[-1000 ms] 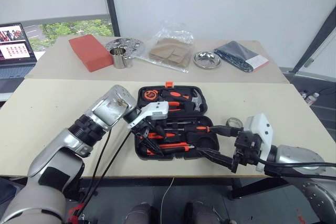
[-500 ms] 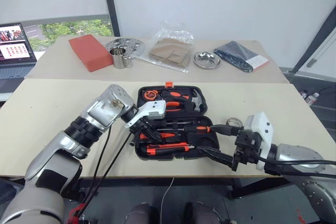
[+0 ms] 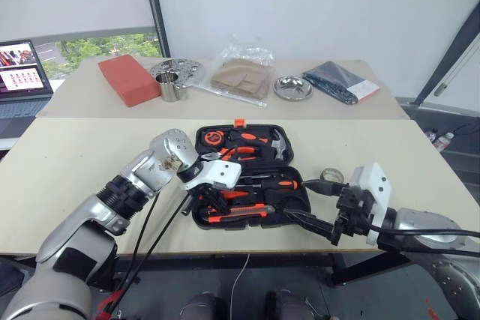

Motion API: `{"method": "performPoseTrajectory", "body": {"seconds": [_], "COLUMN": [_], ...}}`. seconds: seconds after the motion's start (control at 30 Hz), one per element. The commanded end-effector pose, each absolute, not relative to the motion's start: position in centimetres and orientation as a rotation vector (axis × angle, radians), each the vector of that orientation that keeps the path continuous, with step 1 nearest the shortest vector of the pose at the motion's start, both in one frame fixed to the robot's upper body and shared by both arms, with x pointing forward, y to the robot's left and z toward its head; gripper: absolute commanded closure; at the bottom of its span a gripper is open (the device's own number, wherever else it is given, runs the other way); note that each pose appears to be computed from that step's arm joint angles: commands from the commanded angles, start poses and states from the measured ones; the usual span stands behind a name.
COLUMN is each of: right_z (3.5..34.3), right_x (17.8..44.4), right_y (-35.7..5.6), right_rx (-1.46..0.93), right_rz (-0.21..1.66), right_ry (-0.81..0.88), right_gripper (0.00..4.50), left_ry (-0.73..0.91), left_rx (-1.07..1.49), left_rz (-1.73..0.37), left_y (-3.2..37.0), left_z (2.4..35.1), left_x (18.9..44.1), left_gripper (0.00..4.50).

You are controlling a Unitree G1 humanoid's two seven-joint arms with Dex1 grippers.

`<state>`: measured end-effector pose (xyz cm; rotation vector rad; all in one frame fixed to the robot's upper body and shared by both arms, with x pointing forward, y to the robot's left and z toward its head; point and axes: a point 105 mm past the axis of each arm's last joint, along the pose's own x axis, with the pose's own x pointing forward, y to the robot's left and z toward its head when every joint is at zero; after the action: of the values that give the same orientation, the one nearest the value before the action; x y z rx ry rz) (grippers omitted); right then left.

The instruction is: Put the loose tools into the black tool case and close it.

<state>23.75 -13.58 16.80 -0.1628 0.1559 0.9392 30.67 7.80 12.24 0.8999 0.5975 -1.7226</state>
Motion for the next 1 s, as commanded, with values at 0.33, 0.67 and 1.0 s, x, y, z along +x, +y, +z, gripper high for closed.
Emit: {"method": "performPoseTrajectory", "body": {"seconds": [0.33, 0.67, 1.0], "right_z": [17.3, 18.0, 15.0], "right_x": [19.6, 20.9, 28.4], "right_y": [-26.3, -29.2, -24.2], "right_rx": [-0.193, -0.261, -0.435], "right_rz": [0.571, 0.603, 0.777], "right_ry": [0.312, 0.365, 0.374], "right_gripper": [0.00, 0.00, 0.00], "left_ry": [0.160, 0.126, 0.155], "left_rx": [0.239, 0.225, 0.313], "left_rz": [-1.519, -1.526, -1.555], "left_y": [11.6, 11.9, 11.2], "left_z": [23.3, 22.5, 20.4], "left_x": [31.8, 29.5, 27.7], "left_gripper": [1.27, 0.04, 0.04]}}
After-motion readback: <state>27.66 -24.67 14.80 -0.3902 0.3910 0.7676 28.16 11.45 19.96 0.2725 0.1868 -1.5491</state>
